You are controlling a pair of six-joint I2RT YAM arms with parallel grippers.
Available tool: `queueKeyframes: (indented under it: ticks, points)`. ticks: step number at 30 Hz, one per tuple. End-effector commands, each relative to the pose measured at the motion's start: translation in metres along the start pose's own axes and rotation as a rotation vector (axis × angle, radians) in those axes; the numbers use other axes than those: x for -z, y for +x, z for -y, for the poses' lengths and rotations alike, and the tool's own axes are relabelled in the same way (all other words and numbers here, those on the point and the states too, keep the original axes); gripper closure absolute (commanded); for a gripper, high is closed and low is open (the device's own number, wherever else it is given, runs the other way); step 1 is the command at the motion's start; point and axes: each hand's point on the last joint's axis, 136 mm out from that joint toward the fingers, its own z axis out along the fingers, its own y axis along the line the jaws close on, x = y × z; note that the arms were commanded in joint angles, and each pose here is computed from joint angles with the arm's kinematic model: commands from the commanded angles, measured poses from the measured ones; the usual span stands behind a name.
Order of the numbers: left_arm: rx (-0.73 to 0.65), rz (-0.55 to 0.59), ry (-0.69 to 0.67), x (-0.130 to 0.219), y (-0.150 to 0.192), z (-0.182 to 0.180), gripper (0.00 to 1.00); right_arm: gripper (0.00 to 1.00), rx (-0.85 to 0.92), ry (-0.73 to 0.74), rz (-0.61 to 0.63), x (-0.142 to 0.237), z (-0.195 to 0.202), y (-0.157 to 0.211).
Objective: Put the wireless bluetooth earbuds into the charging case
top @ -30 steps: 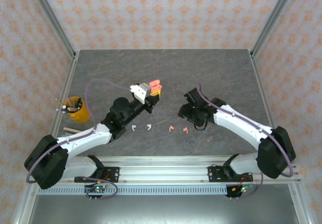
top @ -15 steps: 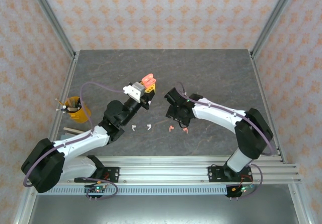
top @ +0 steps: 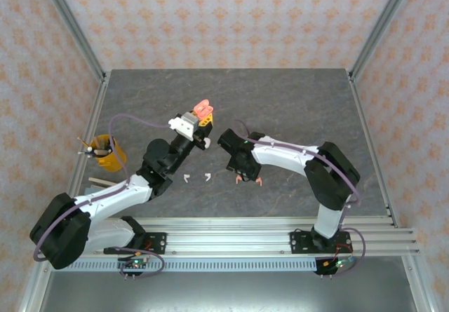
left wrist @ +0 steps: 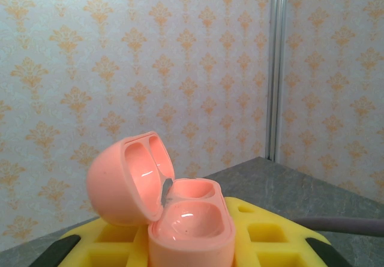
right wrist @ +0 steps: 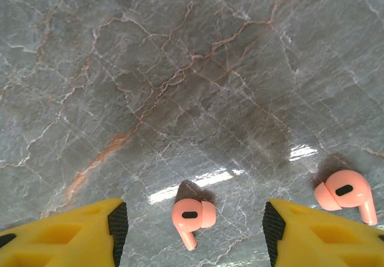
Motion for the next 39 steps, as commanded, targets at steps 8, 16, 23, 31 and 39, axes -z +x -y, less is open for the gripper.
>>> queueKeyframes:
  ticks: [8, 16, 23, 31, 39]
  points:
    - [-0.011, 0.081, -0.022, 0.003, -0.028, -0.008, 1.00, 0.38, -0.043, 0.003, -0.036, -0.009, -0.009, 0.009]
    - [-0.011, 0.056, -0.010, 0.002, -0.022, -0.006, 1.00, 0.40, -0.047, 0.005, -0.050, -0.016, -0.009, 0.013]
    - [-0.010, 0.049, -0.006, 0.001, -0.021, -0.005, 1.00, 0.44, -0.045, 0.001, -0.062, -0.022, -0.009, 0.016]
    - [-0.009, 0.045, -0.005, 0.001, -0.019, -0.005, 1.00, 0.46, -0.044, 0.012, -0.071, -0.027, -0.006, 0.018]
    - [-0.007, 0.049, -0.005, 0.000, -0.021, -0.006, 1.00, 0.47, -0.032, 0.030, -0.079, -0.028, -0.002, 0.024]
